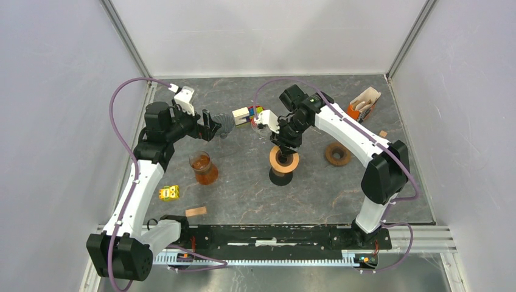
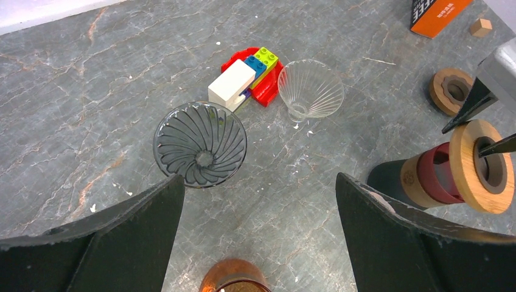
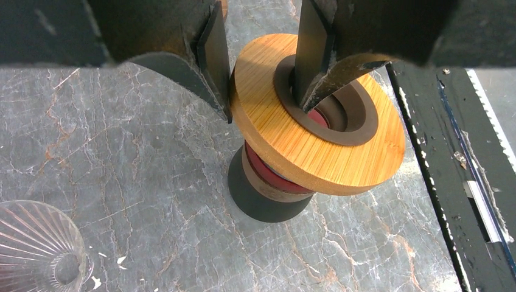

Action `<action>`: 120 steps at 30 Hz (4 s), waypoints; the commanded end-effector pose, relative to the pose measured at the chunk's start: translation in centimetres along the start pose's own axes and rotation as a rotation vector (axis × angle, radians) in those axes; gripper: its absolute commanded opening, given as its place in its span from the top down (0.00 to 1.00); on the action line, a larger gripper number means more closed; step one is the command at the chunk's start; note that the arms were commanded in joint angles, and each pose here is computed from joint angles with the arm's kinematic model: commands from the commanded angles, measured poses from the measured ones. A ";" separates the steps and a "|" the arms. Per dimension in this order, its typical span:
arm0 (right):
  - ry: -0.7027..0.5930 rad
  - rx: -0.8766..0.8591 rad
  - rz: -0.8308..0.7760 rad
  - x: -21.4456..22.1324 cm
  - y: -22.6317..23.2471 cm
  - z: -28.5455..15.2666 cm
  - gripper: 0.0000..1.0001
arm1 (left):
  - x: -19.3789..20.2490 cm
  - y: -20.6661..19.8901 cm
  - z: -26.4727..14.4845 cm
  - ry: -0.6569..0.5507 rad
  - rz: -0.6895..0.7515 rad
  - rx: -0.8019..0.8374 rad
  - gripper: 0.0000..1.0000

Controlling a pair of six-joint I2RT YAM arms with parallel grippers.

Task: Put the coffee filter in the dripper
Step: Place the dripper holder onto the coffee server, then pick up the coffee dripper from the center of the board, then place the coffee dripper in the dripper holder.

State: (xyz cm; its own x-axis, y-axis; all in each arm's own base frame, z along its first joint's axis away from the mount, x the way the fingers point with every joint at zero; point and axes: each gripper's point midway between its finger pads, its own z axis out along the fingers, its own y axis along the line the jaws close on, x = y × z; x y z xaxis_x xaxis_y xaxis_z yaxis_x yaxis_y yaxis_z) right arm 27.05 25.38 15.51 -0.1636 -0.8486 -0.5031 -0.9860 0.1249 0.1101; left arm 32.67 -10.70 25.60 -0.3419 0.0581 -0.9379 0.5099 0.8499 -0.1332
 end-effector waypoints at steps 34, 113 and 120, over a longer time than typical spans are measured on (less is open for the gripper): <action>-0.338 0.435 0.032 -2.8 -5.0 -11.4 0.30 | 2.4 1.4 -2.2 0.164 0.145 -0.067 0.00; -0.568 0.114 0.246 -2.4 0.7 -9.5 1.00 | -3.4 -15.9 1.9 0.146 0.094 0.509 0.07; -0.565 0.073 0.269 -2.3 0.9 -8.7 1.00 | -2.7 -16.1 3.1 0.161 0.043 0.500 0.10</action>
State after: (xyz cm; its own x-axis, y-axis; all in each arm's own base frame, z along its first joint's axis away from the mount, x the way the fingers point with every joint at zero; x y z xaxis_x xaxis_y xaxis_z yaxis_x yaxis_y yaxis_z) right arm 26.98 22.31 23.50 -0.3875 -0.4105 -0.8254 -0.8945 0.3839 0.2290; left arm 27.65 -25.11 27.82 -0.3961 0.2637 -0.8795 0.8345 0.5030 -0.2250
